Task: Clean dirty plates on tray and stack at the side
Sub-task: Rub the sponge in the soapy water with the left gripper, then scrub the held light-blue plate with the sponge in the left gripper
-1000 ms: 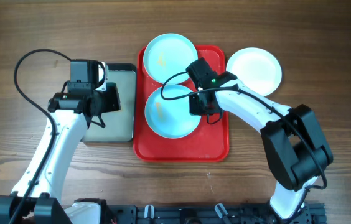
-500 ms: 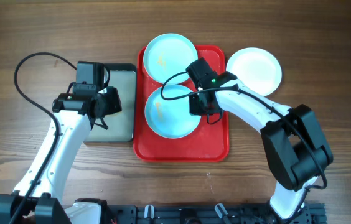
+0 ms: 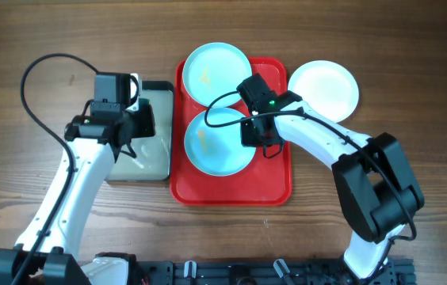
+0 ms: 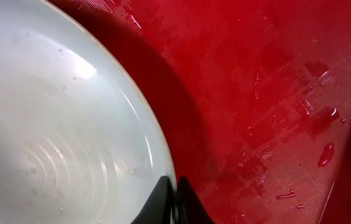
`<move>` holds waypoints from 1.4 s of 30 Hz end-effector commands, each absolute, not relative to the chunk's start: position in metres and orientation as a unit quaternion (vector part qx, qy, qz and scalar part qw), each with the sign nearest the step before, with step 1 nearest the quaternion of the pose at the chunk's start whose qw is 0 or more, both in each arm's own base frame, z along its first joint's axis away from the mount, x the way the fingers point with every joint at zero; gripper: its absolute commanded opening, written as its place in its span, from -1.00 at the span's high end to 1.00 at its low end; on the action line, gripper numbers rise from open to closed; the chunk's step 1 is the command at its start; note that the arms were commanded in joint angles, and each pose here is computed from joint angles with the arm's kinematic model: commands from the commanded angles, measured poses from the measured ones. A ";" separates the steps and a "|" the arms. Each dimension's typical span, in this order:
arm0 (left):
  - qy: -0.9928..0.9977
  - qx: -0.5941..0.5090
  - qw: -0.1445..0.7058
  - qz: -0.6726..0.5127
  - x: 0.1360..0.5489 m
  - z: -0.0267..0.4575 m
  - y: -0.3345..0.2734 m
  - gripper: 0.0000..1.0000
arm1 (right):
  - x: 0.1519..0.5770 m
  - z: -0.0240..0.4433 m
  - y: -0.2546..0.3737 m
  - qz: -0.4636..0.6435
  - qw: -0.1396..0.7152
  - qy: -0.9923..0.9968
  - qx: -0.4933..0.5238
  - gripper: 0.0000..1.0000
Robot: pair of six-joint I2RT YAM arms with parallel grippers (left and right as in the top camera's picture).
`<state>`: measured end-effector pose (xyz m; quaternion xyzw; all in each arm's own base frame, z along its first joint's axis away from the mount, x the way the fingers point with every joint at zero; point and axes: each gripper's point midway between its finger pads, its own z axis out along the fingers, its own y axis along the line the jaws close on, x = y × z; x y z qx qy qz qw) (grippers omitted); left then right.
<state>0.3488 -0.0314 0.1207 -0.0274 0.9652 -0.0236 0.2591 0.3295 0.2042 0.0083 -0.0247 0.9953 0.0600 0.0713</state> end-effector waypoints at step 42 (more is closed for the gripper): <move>0.980 -0.053 0.156 -0.106 0.342 0.045 -0.154 0.92 | 0.319 0.004 0.224 0.118 0.042 0.989 -0.074 0.91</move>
